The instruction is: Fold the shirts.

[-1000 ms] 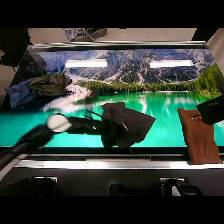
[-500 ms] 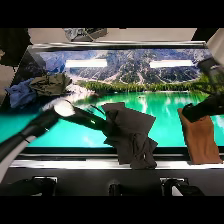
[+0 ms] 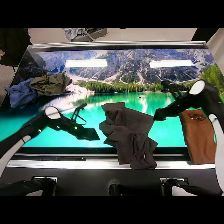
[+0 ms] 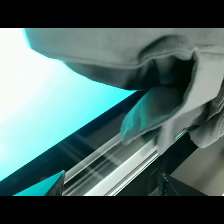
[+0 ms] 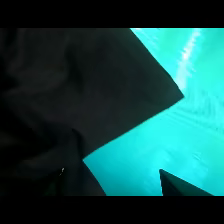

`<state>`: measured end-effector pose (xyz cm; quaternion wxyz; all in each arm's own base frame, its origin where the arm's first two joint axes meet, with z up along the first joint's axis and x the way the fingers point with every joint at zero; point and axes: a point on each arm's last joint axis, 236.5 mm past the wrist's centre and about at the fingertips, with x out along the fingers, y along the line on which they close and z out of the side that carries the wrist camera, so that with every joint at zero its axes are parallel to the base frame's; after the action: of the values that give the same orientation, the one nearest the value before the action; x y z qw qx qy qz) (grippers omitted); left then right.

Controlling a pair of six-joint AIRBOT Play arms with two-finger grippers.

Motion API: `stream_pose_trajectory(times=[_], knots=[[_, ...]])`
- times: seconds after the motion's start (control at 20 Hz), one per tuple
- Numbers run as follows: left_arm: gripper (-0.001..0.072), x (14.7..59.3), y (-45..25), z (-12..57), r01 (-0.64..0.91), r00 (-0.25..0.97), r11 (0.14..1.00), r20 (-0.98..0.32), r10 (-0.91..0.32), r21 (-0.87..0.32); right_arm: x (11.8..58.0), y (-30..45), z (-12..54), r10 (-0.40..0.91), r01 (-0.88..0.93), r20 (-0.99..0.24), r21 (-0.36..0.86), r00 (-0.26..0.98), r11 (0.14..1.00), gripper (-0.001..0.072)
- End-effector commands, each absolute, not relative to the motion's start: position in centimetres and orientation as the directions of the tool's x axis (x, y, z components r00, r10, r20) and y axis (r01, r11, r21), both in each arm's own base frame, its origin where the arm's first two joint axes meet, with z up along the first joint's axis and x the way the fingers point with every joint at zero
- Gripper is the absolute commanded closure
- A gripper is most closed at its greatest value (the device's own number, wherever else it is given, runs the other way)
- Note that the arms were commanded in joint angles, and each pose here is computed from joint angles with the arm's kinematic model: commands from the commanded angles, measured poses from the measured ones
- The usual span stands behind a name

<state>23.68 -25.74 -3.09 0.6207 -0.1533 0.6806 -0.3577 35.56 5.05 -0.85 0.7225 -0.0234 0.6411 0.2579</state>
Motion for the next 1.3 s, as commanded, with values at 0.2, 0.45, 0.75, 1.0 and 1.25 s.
stream_pose_trajectory(times=[0.2,0.45,0.75,1.0,1.25], knots=[[0.0047,23.0,-31.8,-6.8,0.263,-0.125,0.648,-0.691,-0.711,-0.715,35.1,5.5,-4.9,0.369,-0.380,-0.927,0.366,-0.066,0.850,0.0002],[0.0364,23.6,-32.9,-6.4,0.272,-0.088,0.637,-0.677,-0.730,-0.722,35.0,3.4,-6.8,0.282,-0.375,-0.955,0.297,-0.096,0.878,0.0000],[0.0670,24.3,-33.6,-5.1,0.275,-0.064,0.617,-0.654,-0.754,-0.738,35.7,6.8,-9.7,0.434,-0.259,-0.891,0.454,-0.131,0.853,0.0024],[0.0672,25.4,-33.5,-2.9,0.325,-0.039,0.594,-0.638,-0.769,-0.736,39.2,7.0,-10.7,0.441,-0.184,-0.898,0.433,0.005,0.883,0.0657],[0.0674,31.6,-25.2,6.7,0.484,0.145,0.664,-0.697,-0.703,-0.570,43.9,3.4,-1.3,0.287,-0.392,-0.925,0.175,0.248,0.903,0.0675]])
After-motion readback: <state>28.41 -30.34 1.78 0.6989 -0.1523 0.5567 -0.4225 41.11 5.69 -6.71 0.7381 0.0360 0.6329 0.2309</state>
